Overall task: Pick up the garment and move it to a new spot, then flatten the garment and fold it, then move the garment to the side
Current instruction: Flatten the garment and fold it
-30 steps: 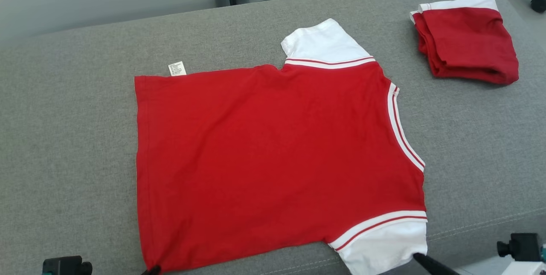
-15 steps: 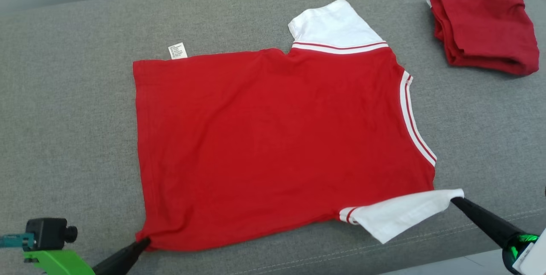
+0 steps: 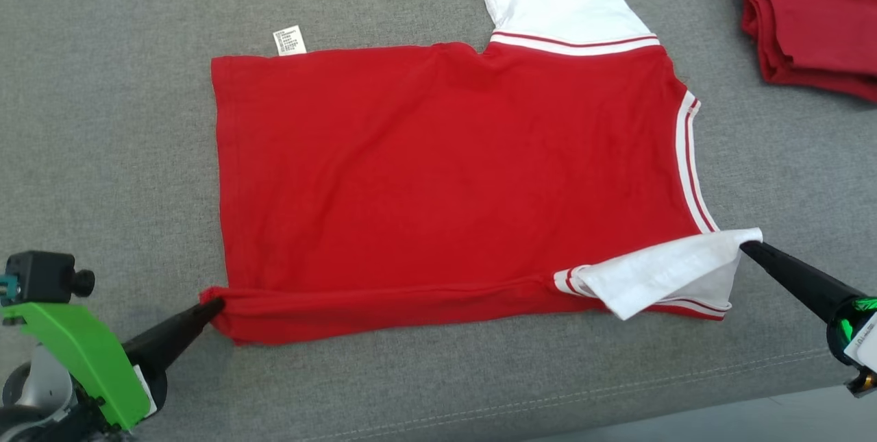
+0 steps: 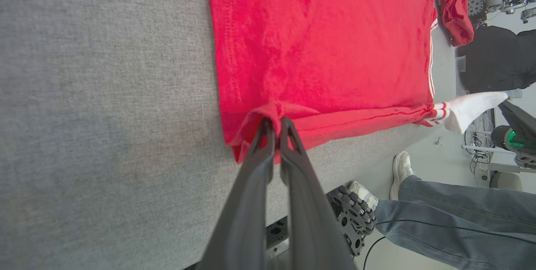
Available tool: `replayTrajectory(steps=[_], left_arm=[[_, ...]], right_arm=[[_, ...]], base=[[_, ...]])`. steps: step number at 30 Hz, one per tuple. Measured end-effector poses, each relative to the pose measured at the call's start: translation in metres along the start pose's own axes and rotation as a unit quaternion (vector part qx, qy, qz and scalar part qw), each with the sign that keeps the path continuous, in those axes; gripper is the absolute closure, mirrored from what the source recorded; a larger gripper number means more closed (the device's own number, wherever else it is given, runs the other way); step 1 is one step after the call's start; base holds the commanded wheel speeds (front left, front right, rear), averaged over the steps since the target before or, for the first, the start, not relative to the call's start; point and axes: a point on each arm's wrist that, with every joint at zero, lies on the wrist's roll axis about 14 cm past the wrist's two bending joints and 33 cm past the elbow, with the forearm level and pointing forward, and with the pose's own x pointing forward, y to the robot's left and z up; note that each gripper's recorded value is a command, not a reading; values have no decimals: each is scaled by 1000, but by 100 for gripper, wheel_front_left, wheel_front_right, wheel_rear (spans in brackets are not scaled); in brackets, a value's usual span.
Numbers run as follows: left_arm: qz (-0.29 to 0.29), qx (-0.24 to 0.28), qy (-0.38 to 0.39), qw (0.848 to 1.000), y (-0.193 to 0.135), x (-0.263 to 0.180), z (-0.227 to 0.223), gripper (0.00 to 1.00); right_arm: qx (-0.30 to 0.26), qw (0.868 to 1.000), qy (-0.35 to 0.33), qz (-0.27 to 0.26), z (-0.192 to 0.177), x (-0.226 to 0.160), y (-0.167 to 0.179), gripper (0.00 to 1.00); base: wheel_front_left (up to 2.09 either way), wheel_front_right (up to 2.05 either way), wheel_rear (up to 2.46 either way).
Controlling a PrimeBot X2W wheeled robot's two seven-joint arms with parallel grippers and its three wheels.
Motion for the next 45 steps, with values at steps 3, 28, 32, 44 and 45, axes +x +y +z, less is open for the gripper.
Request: replayTrajectory(steps=[3,28,32,44,45], left_arm=[[-8,-8,4,1000,-3,5,10,100],[26,-9,82,996,18,56,30,2],[42,3,83,996,25,62,33,0],[65,36,-35,997,26,57,88,0],[61,43,-59,995,22,53,100,0]], right_arm=[[-3,1000,9,-4,5,8,-3,100],[-44,998,18,-29,39,65,-14,30],[-57,997,-9,-55,53,69,-25,0],[-83,992,-83,-53,72,72,-16,0],[-89,991,-89,-54,73,70,-16,0]], base=[[0,0,0],[0,0,0],[0,0,0],[0,0,0],[0,0,0]])
